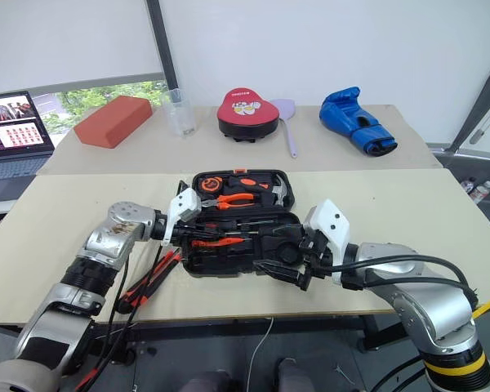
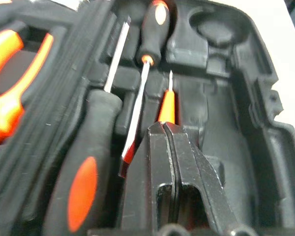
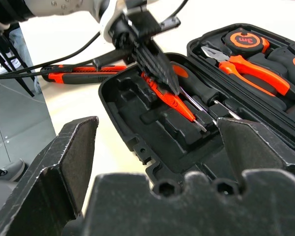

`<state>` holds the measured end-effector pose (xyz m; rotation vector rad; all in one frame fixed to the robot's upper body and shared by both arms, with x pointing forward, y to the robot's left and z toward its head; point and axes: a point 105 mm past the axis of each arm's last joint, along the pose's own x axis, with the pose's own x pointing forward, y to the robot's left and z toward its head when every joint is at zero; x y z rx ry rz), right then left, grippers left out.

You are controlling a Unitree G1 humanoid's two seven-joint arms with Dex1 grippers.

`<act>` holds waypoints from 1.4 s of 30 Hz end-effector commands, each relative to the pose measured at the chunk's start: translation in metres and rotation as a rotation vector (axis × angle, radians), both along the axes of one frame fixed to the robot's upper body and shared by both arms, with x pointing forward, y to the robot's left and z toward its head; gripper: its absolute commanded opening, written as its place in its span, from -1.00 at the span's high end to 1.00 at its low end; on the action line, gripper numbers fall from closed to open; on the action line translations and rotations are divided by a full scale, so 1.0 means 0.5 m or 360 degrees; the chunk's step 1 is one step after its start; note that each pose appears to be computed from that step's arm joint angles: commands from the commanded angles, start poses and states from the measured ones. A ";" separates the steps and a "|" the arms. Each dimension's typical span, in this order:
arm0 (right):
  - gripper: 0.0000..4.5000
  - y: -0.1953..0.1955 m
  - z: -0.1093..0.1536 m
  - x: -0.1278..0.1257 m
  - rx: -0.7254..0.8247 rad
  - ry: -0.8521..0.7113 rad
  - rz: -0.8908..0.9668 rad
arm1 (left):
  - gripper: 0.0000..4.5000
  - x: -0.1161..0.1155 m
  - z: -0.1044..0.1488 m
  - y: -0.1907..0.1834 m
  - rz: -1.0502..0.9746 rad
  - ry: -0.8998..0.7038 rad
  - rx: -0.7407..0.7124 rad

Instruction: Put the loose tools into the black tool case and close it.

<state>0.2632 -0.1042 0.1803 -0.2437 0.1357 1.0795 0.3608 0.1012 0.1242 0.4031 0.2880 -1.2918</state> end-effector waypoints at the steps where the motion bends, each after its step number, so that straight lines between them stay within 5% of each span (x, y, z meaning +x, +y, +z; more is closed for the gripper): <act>1: -1.00 -0.001 0.025 -0.001 0.0036 -0.0072 0.0002 | 0.98 0.002 -0.017 0.002 -0.0016 -0.0040 0.0061; 13: -1.00 -0.002 0.026 -0.003 0.0023 -0.0073 0.0002 | 0.98 -0.004 -0.007 0.006 -0.0002 -0.0053 -0.0026; 16: -1.00 0.000 0.021 -0.006 -0.0019 -0.0072 0.0037 | 0.70 -0.012 0.039 0.041 0.0105 -0.0071 -0.0126; 20: -1.00 0.003 0.017 -0.005 -0.0055 -0.0075 0.0079 | -0.01 -0.038 0.088 0.098 0.0324 -0.0073 -0.0201; 26: -1.00 0.024 0.019 -0.010 -0.0071 -0.0067 0.0243 | -0.99 -0.135 0.076 0.235 0.0787 -0.0060 -0.0032; 32: -1.00 0.030 0.012 -0.007 -0.0102 -0.0055 0.0331 | -0.99 -0.212 0.045 0.267 0.1036 0.0094 0.0061; 42: -1.00 0.034 0.009 -0.006 -0.0124 -0.0072 0.0334 | -0.99 -0.206 -0.029 0.214 0.1035 0.0342 0.0299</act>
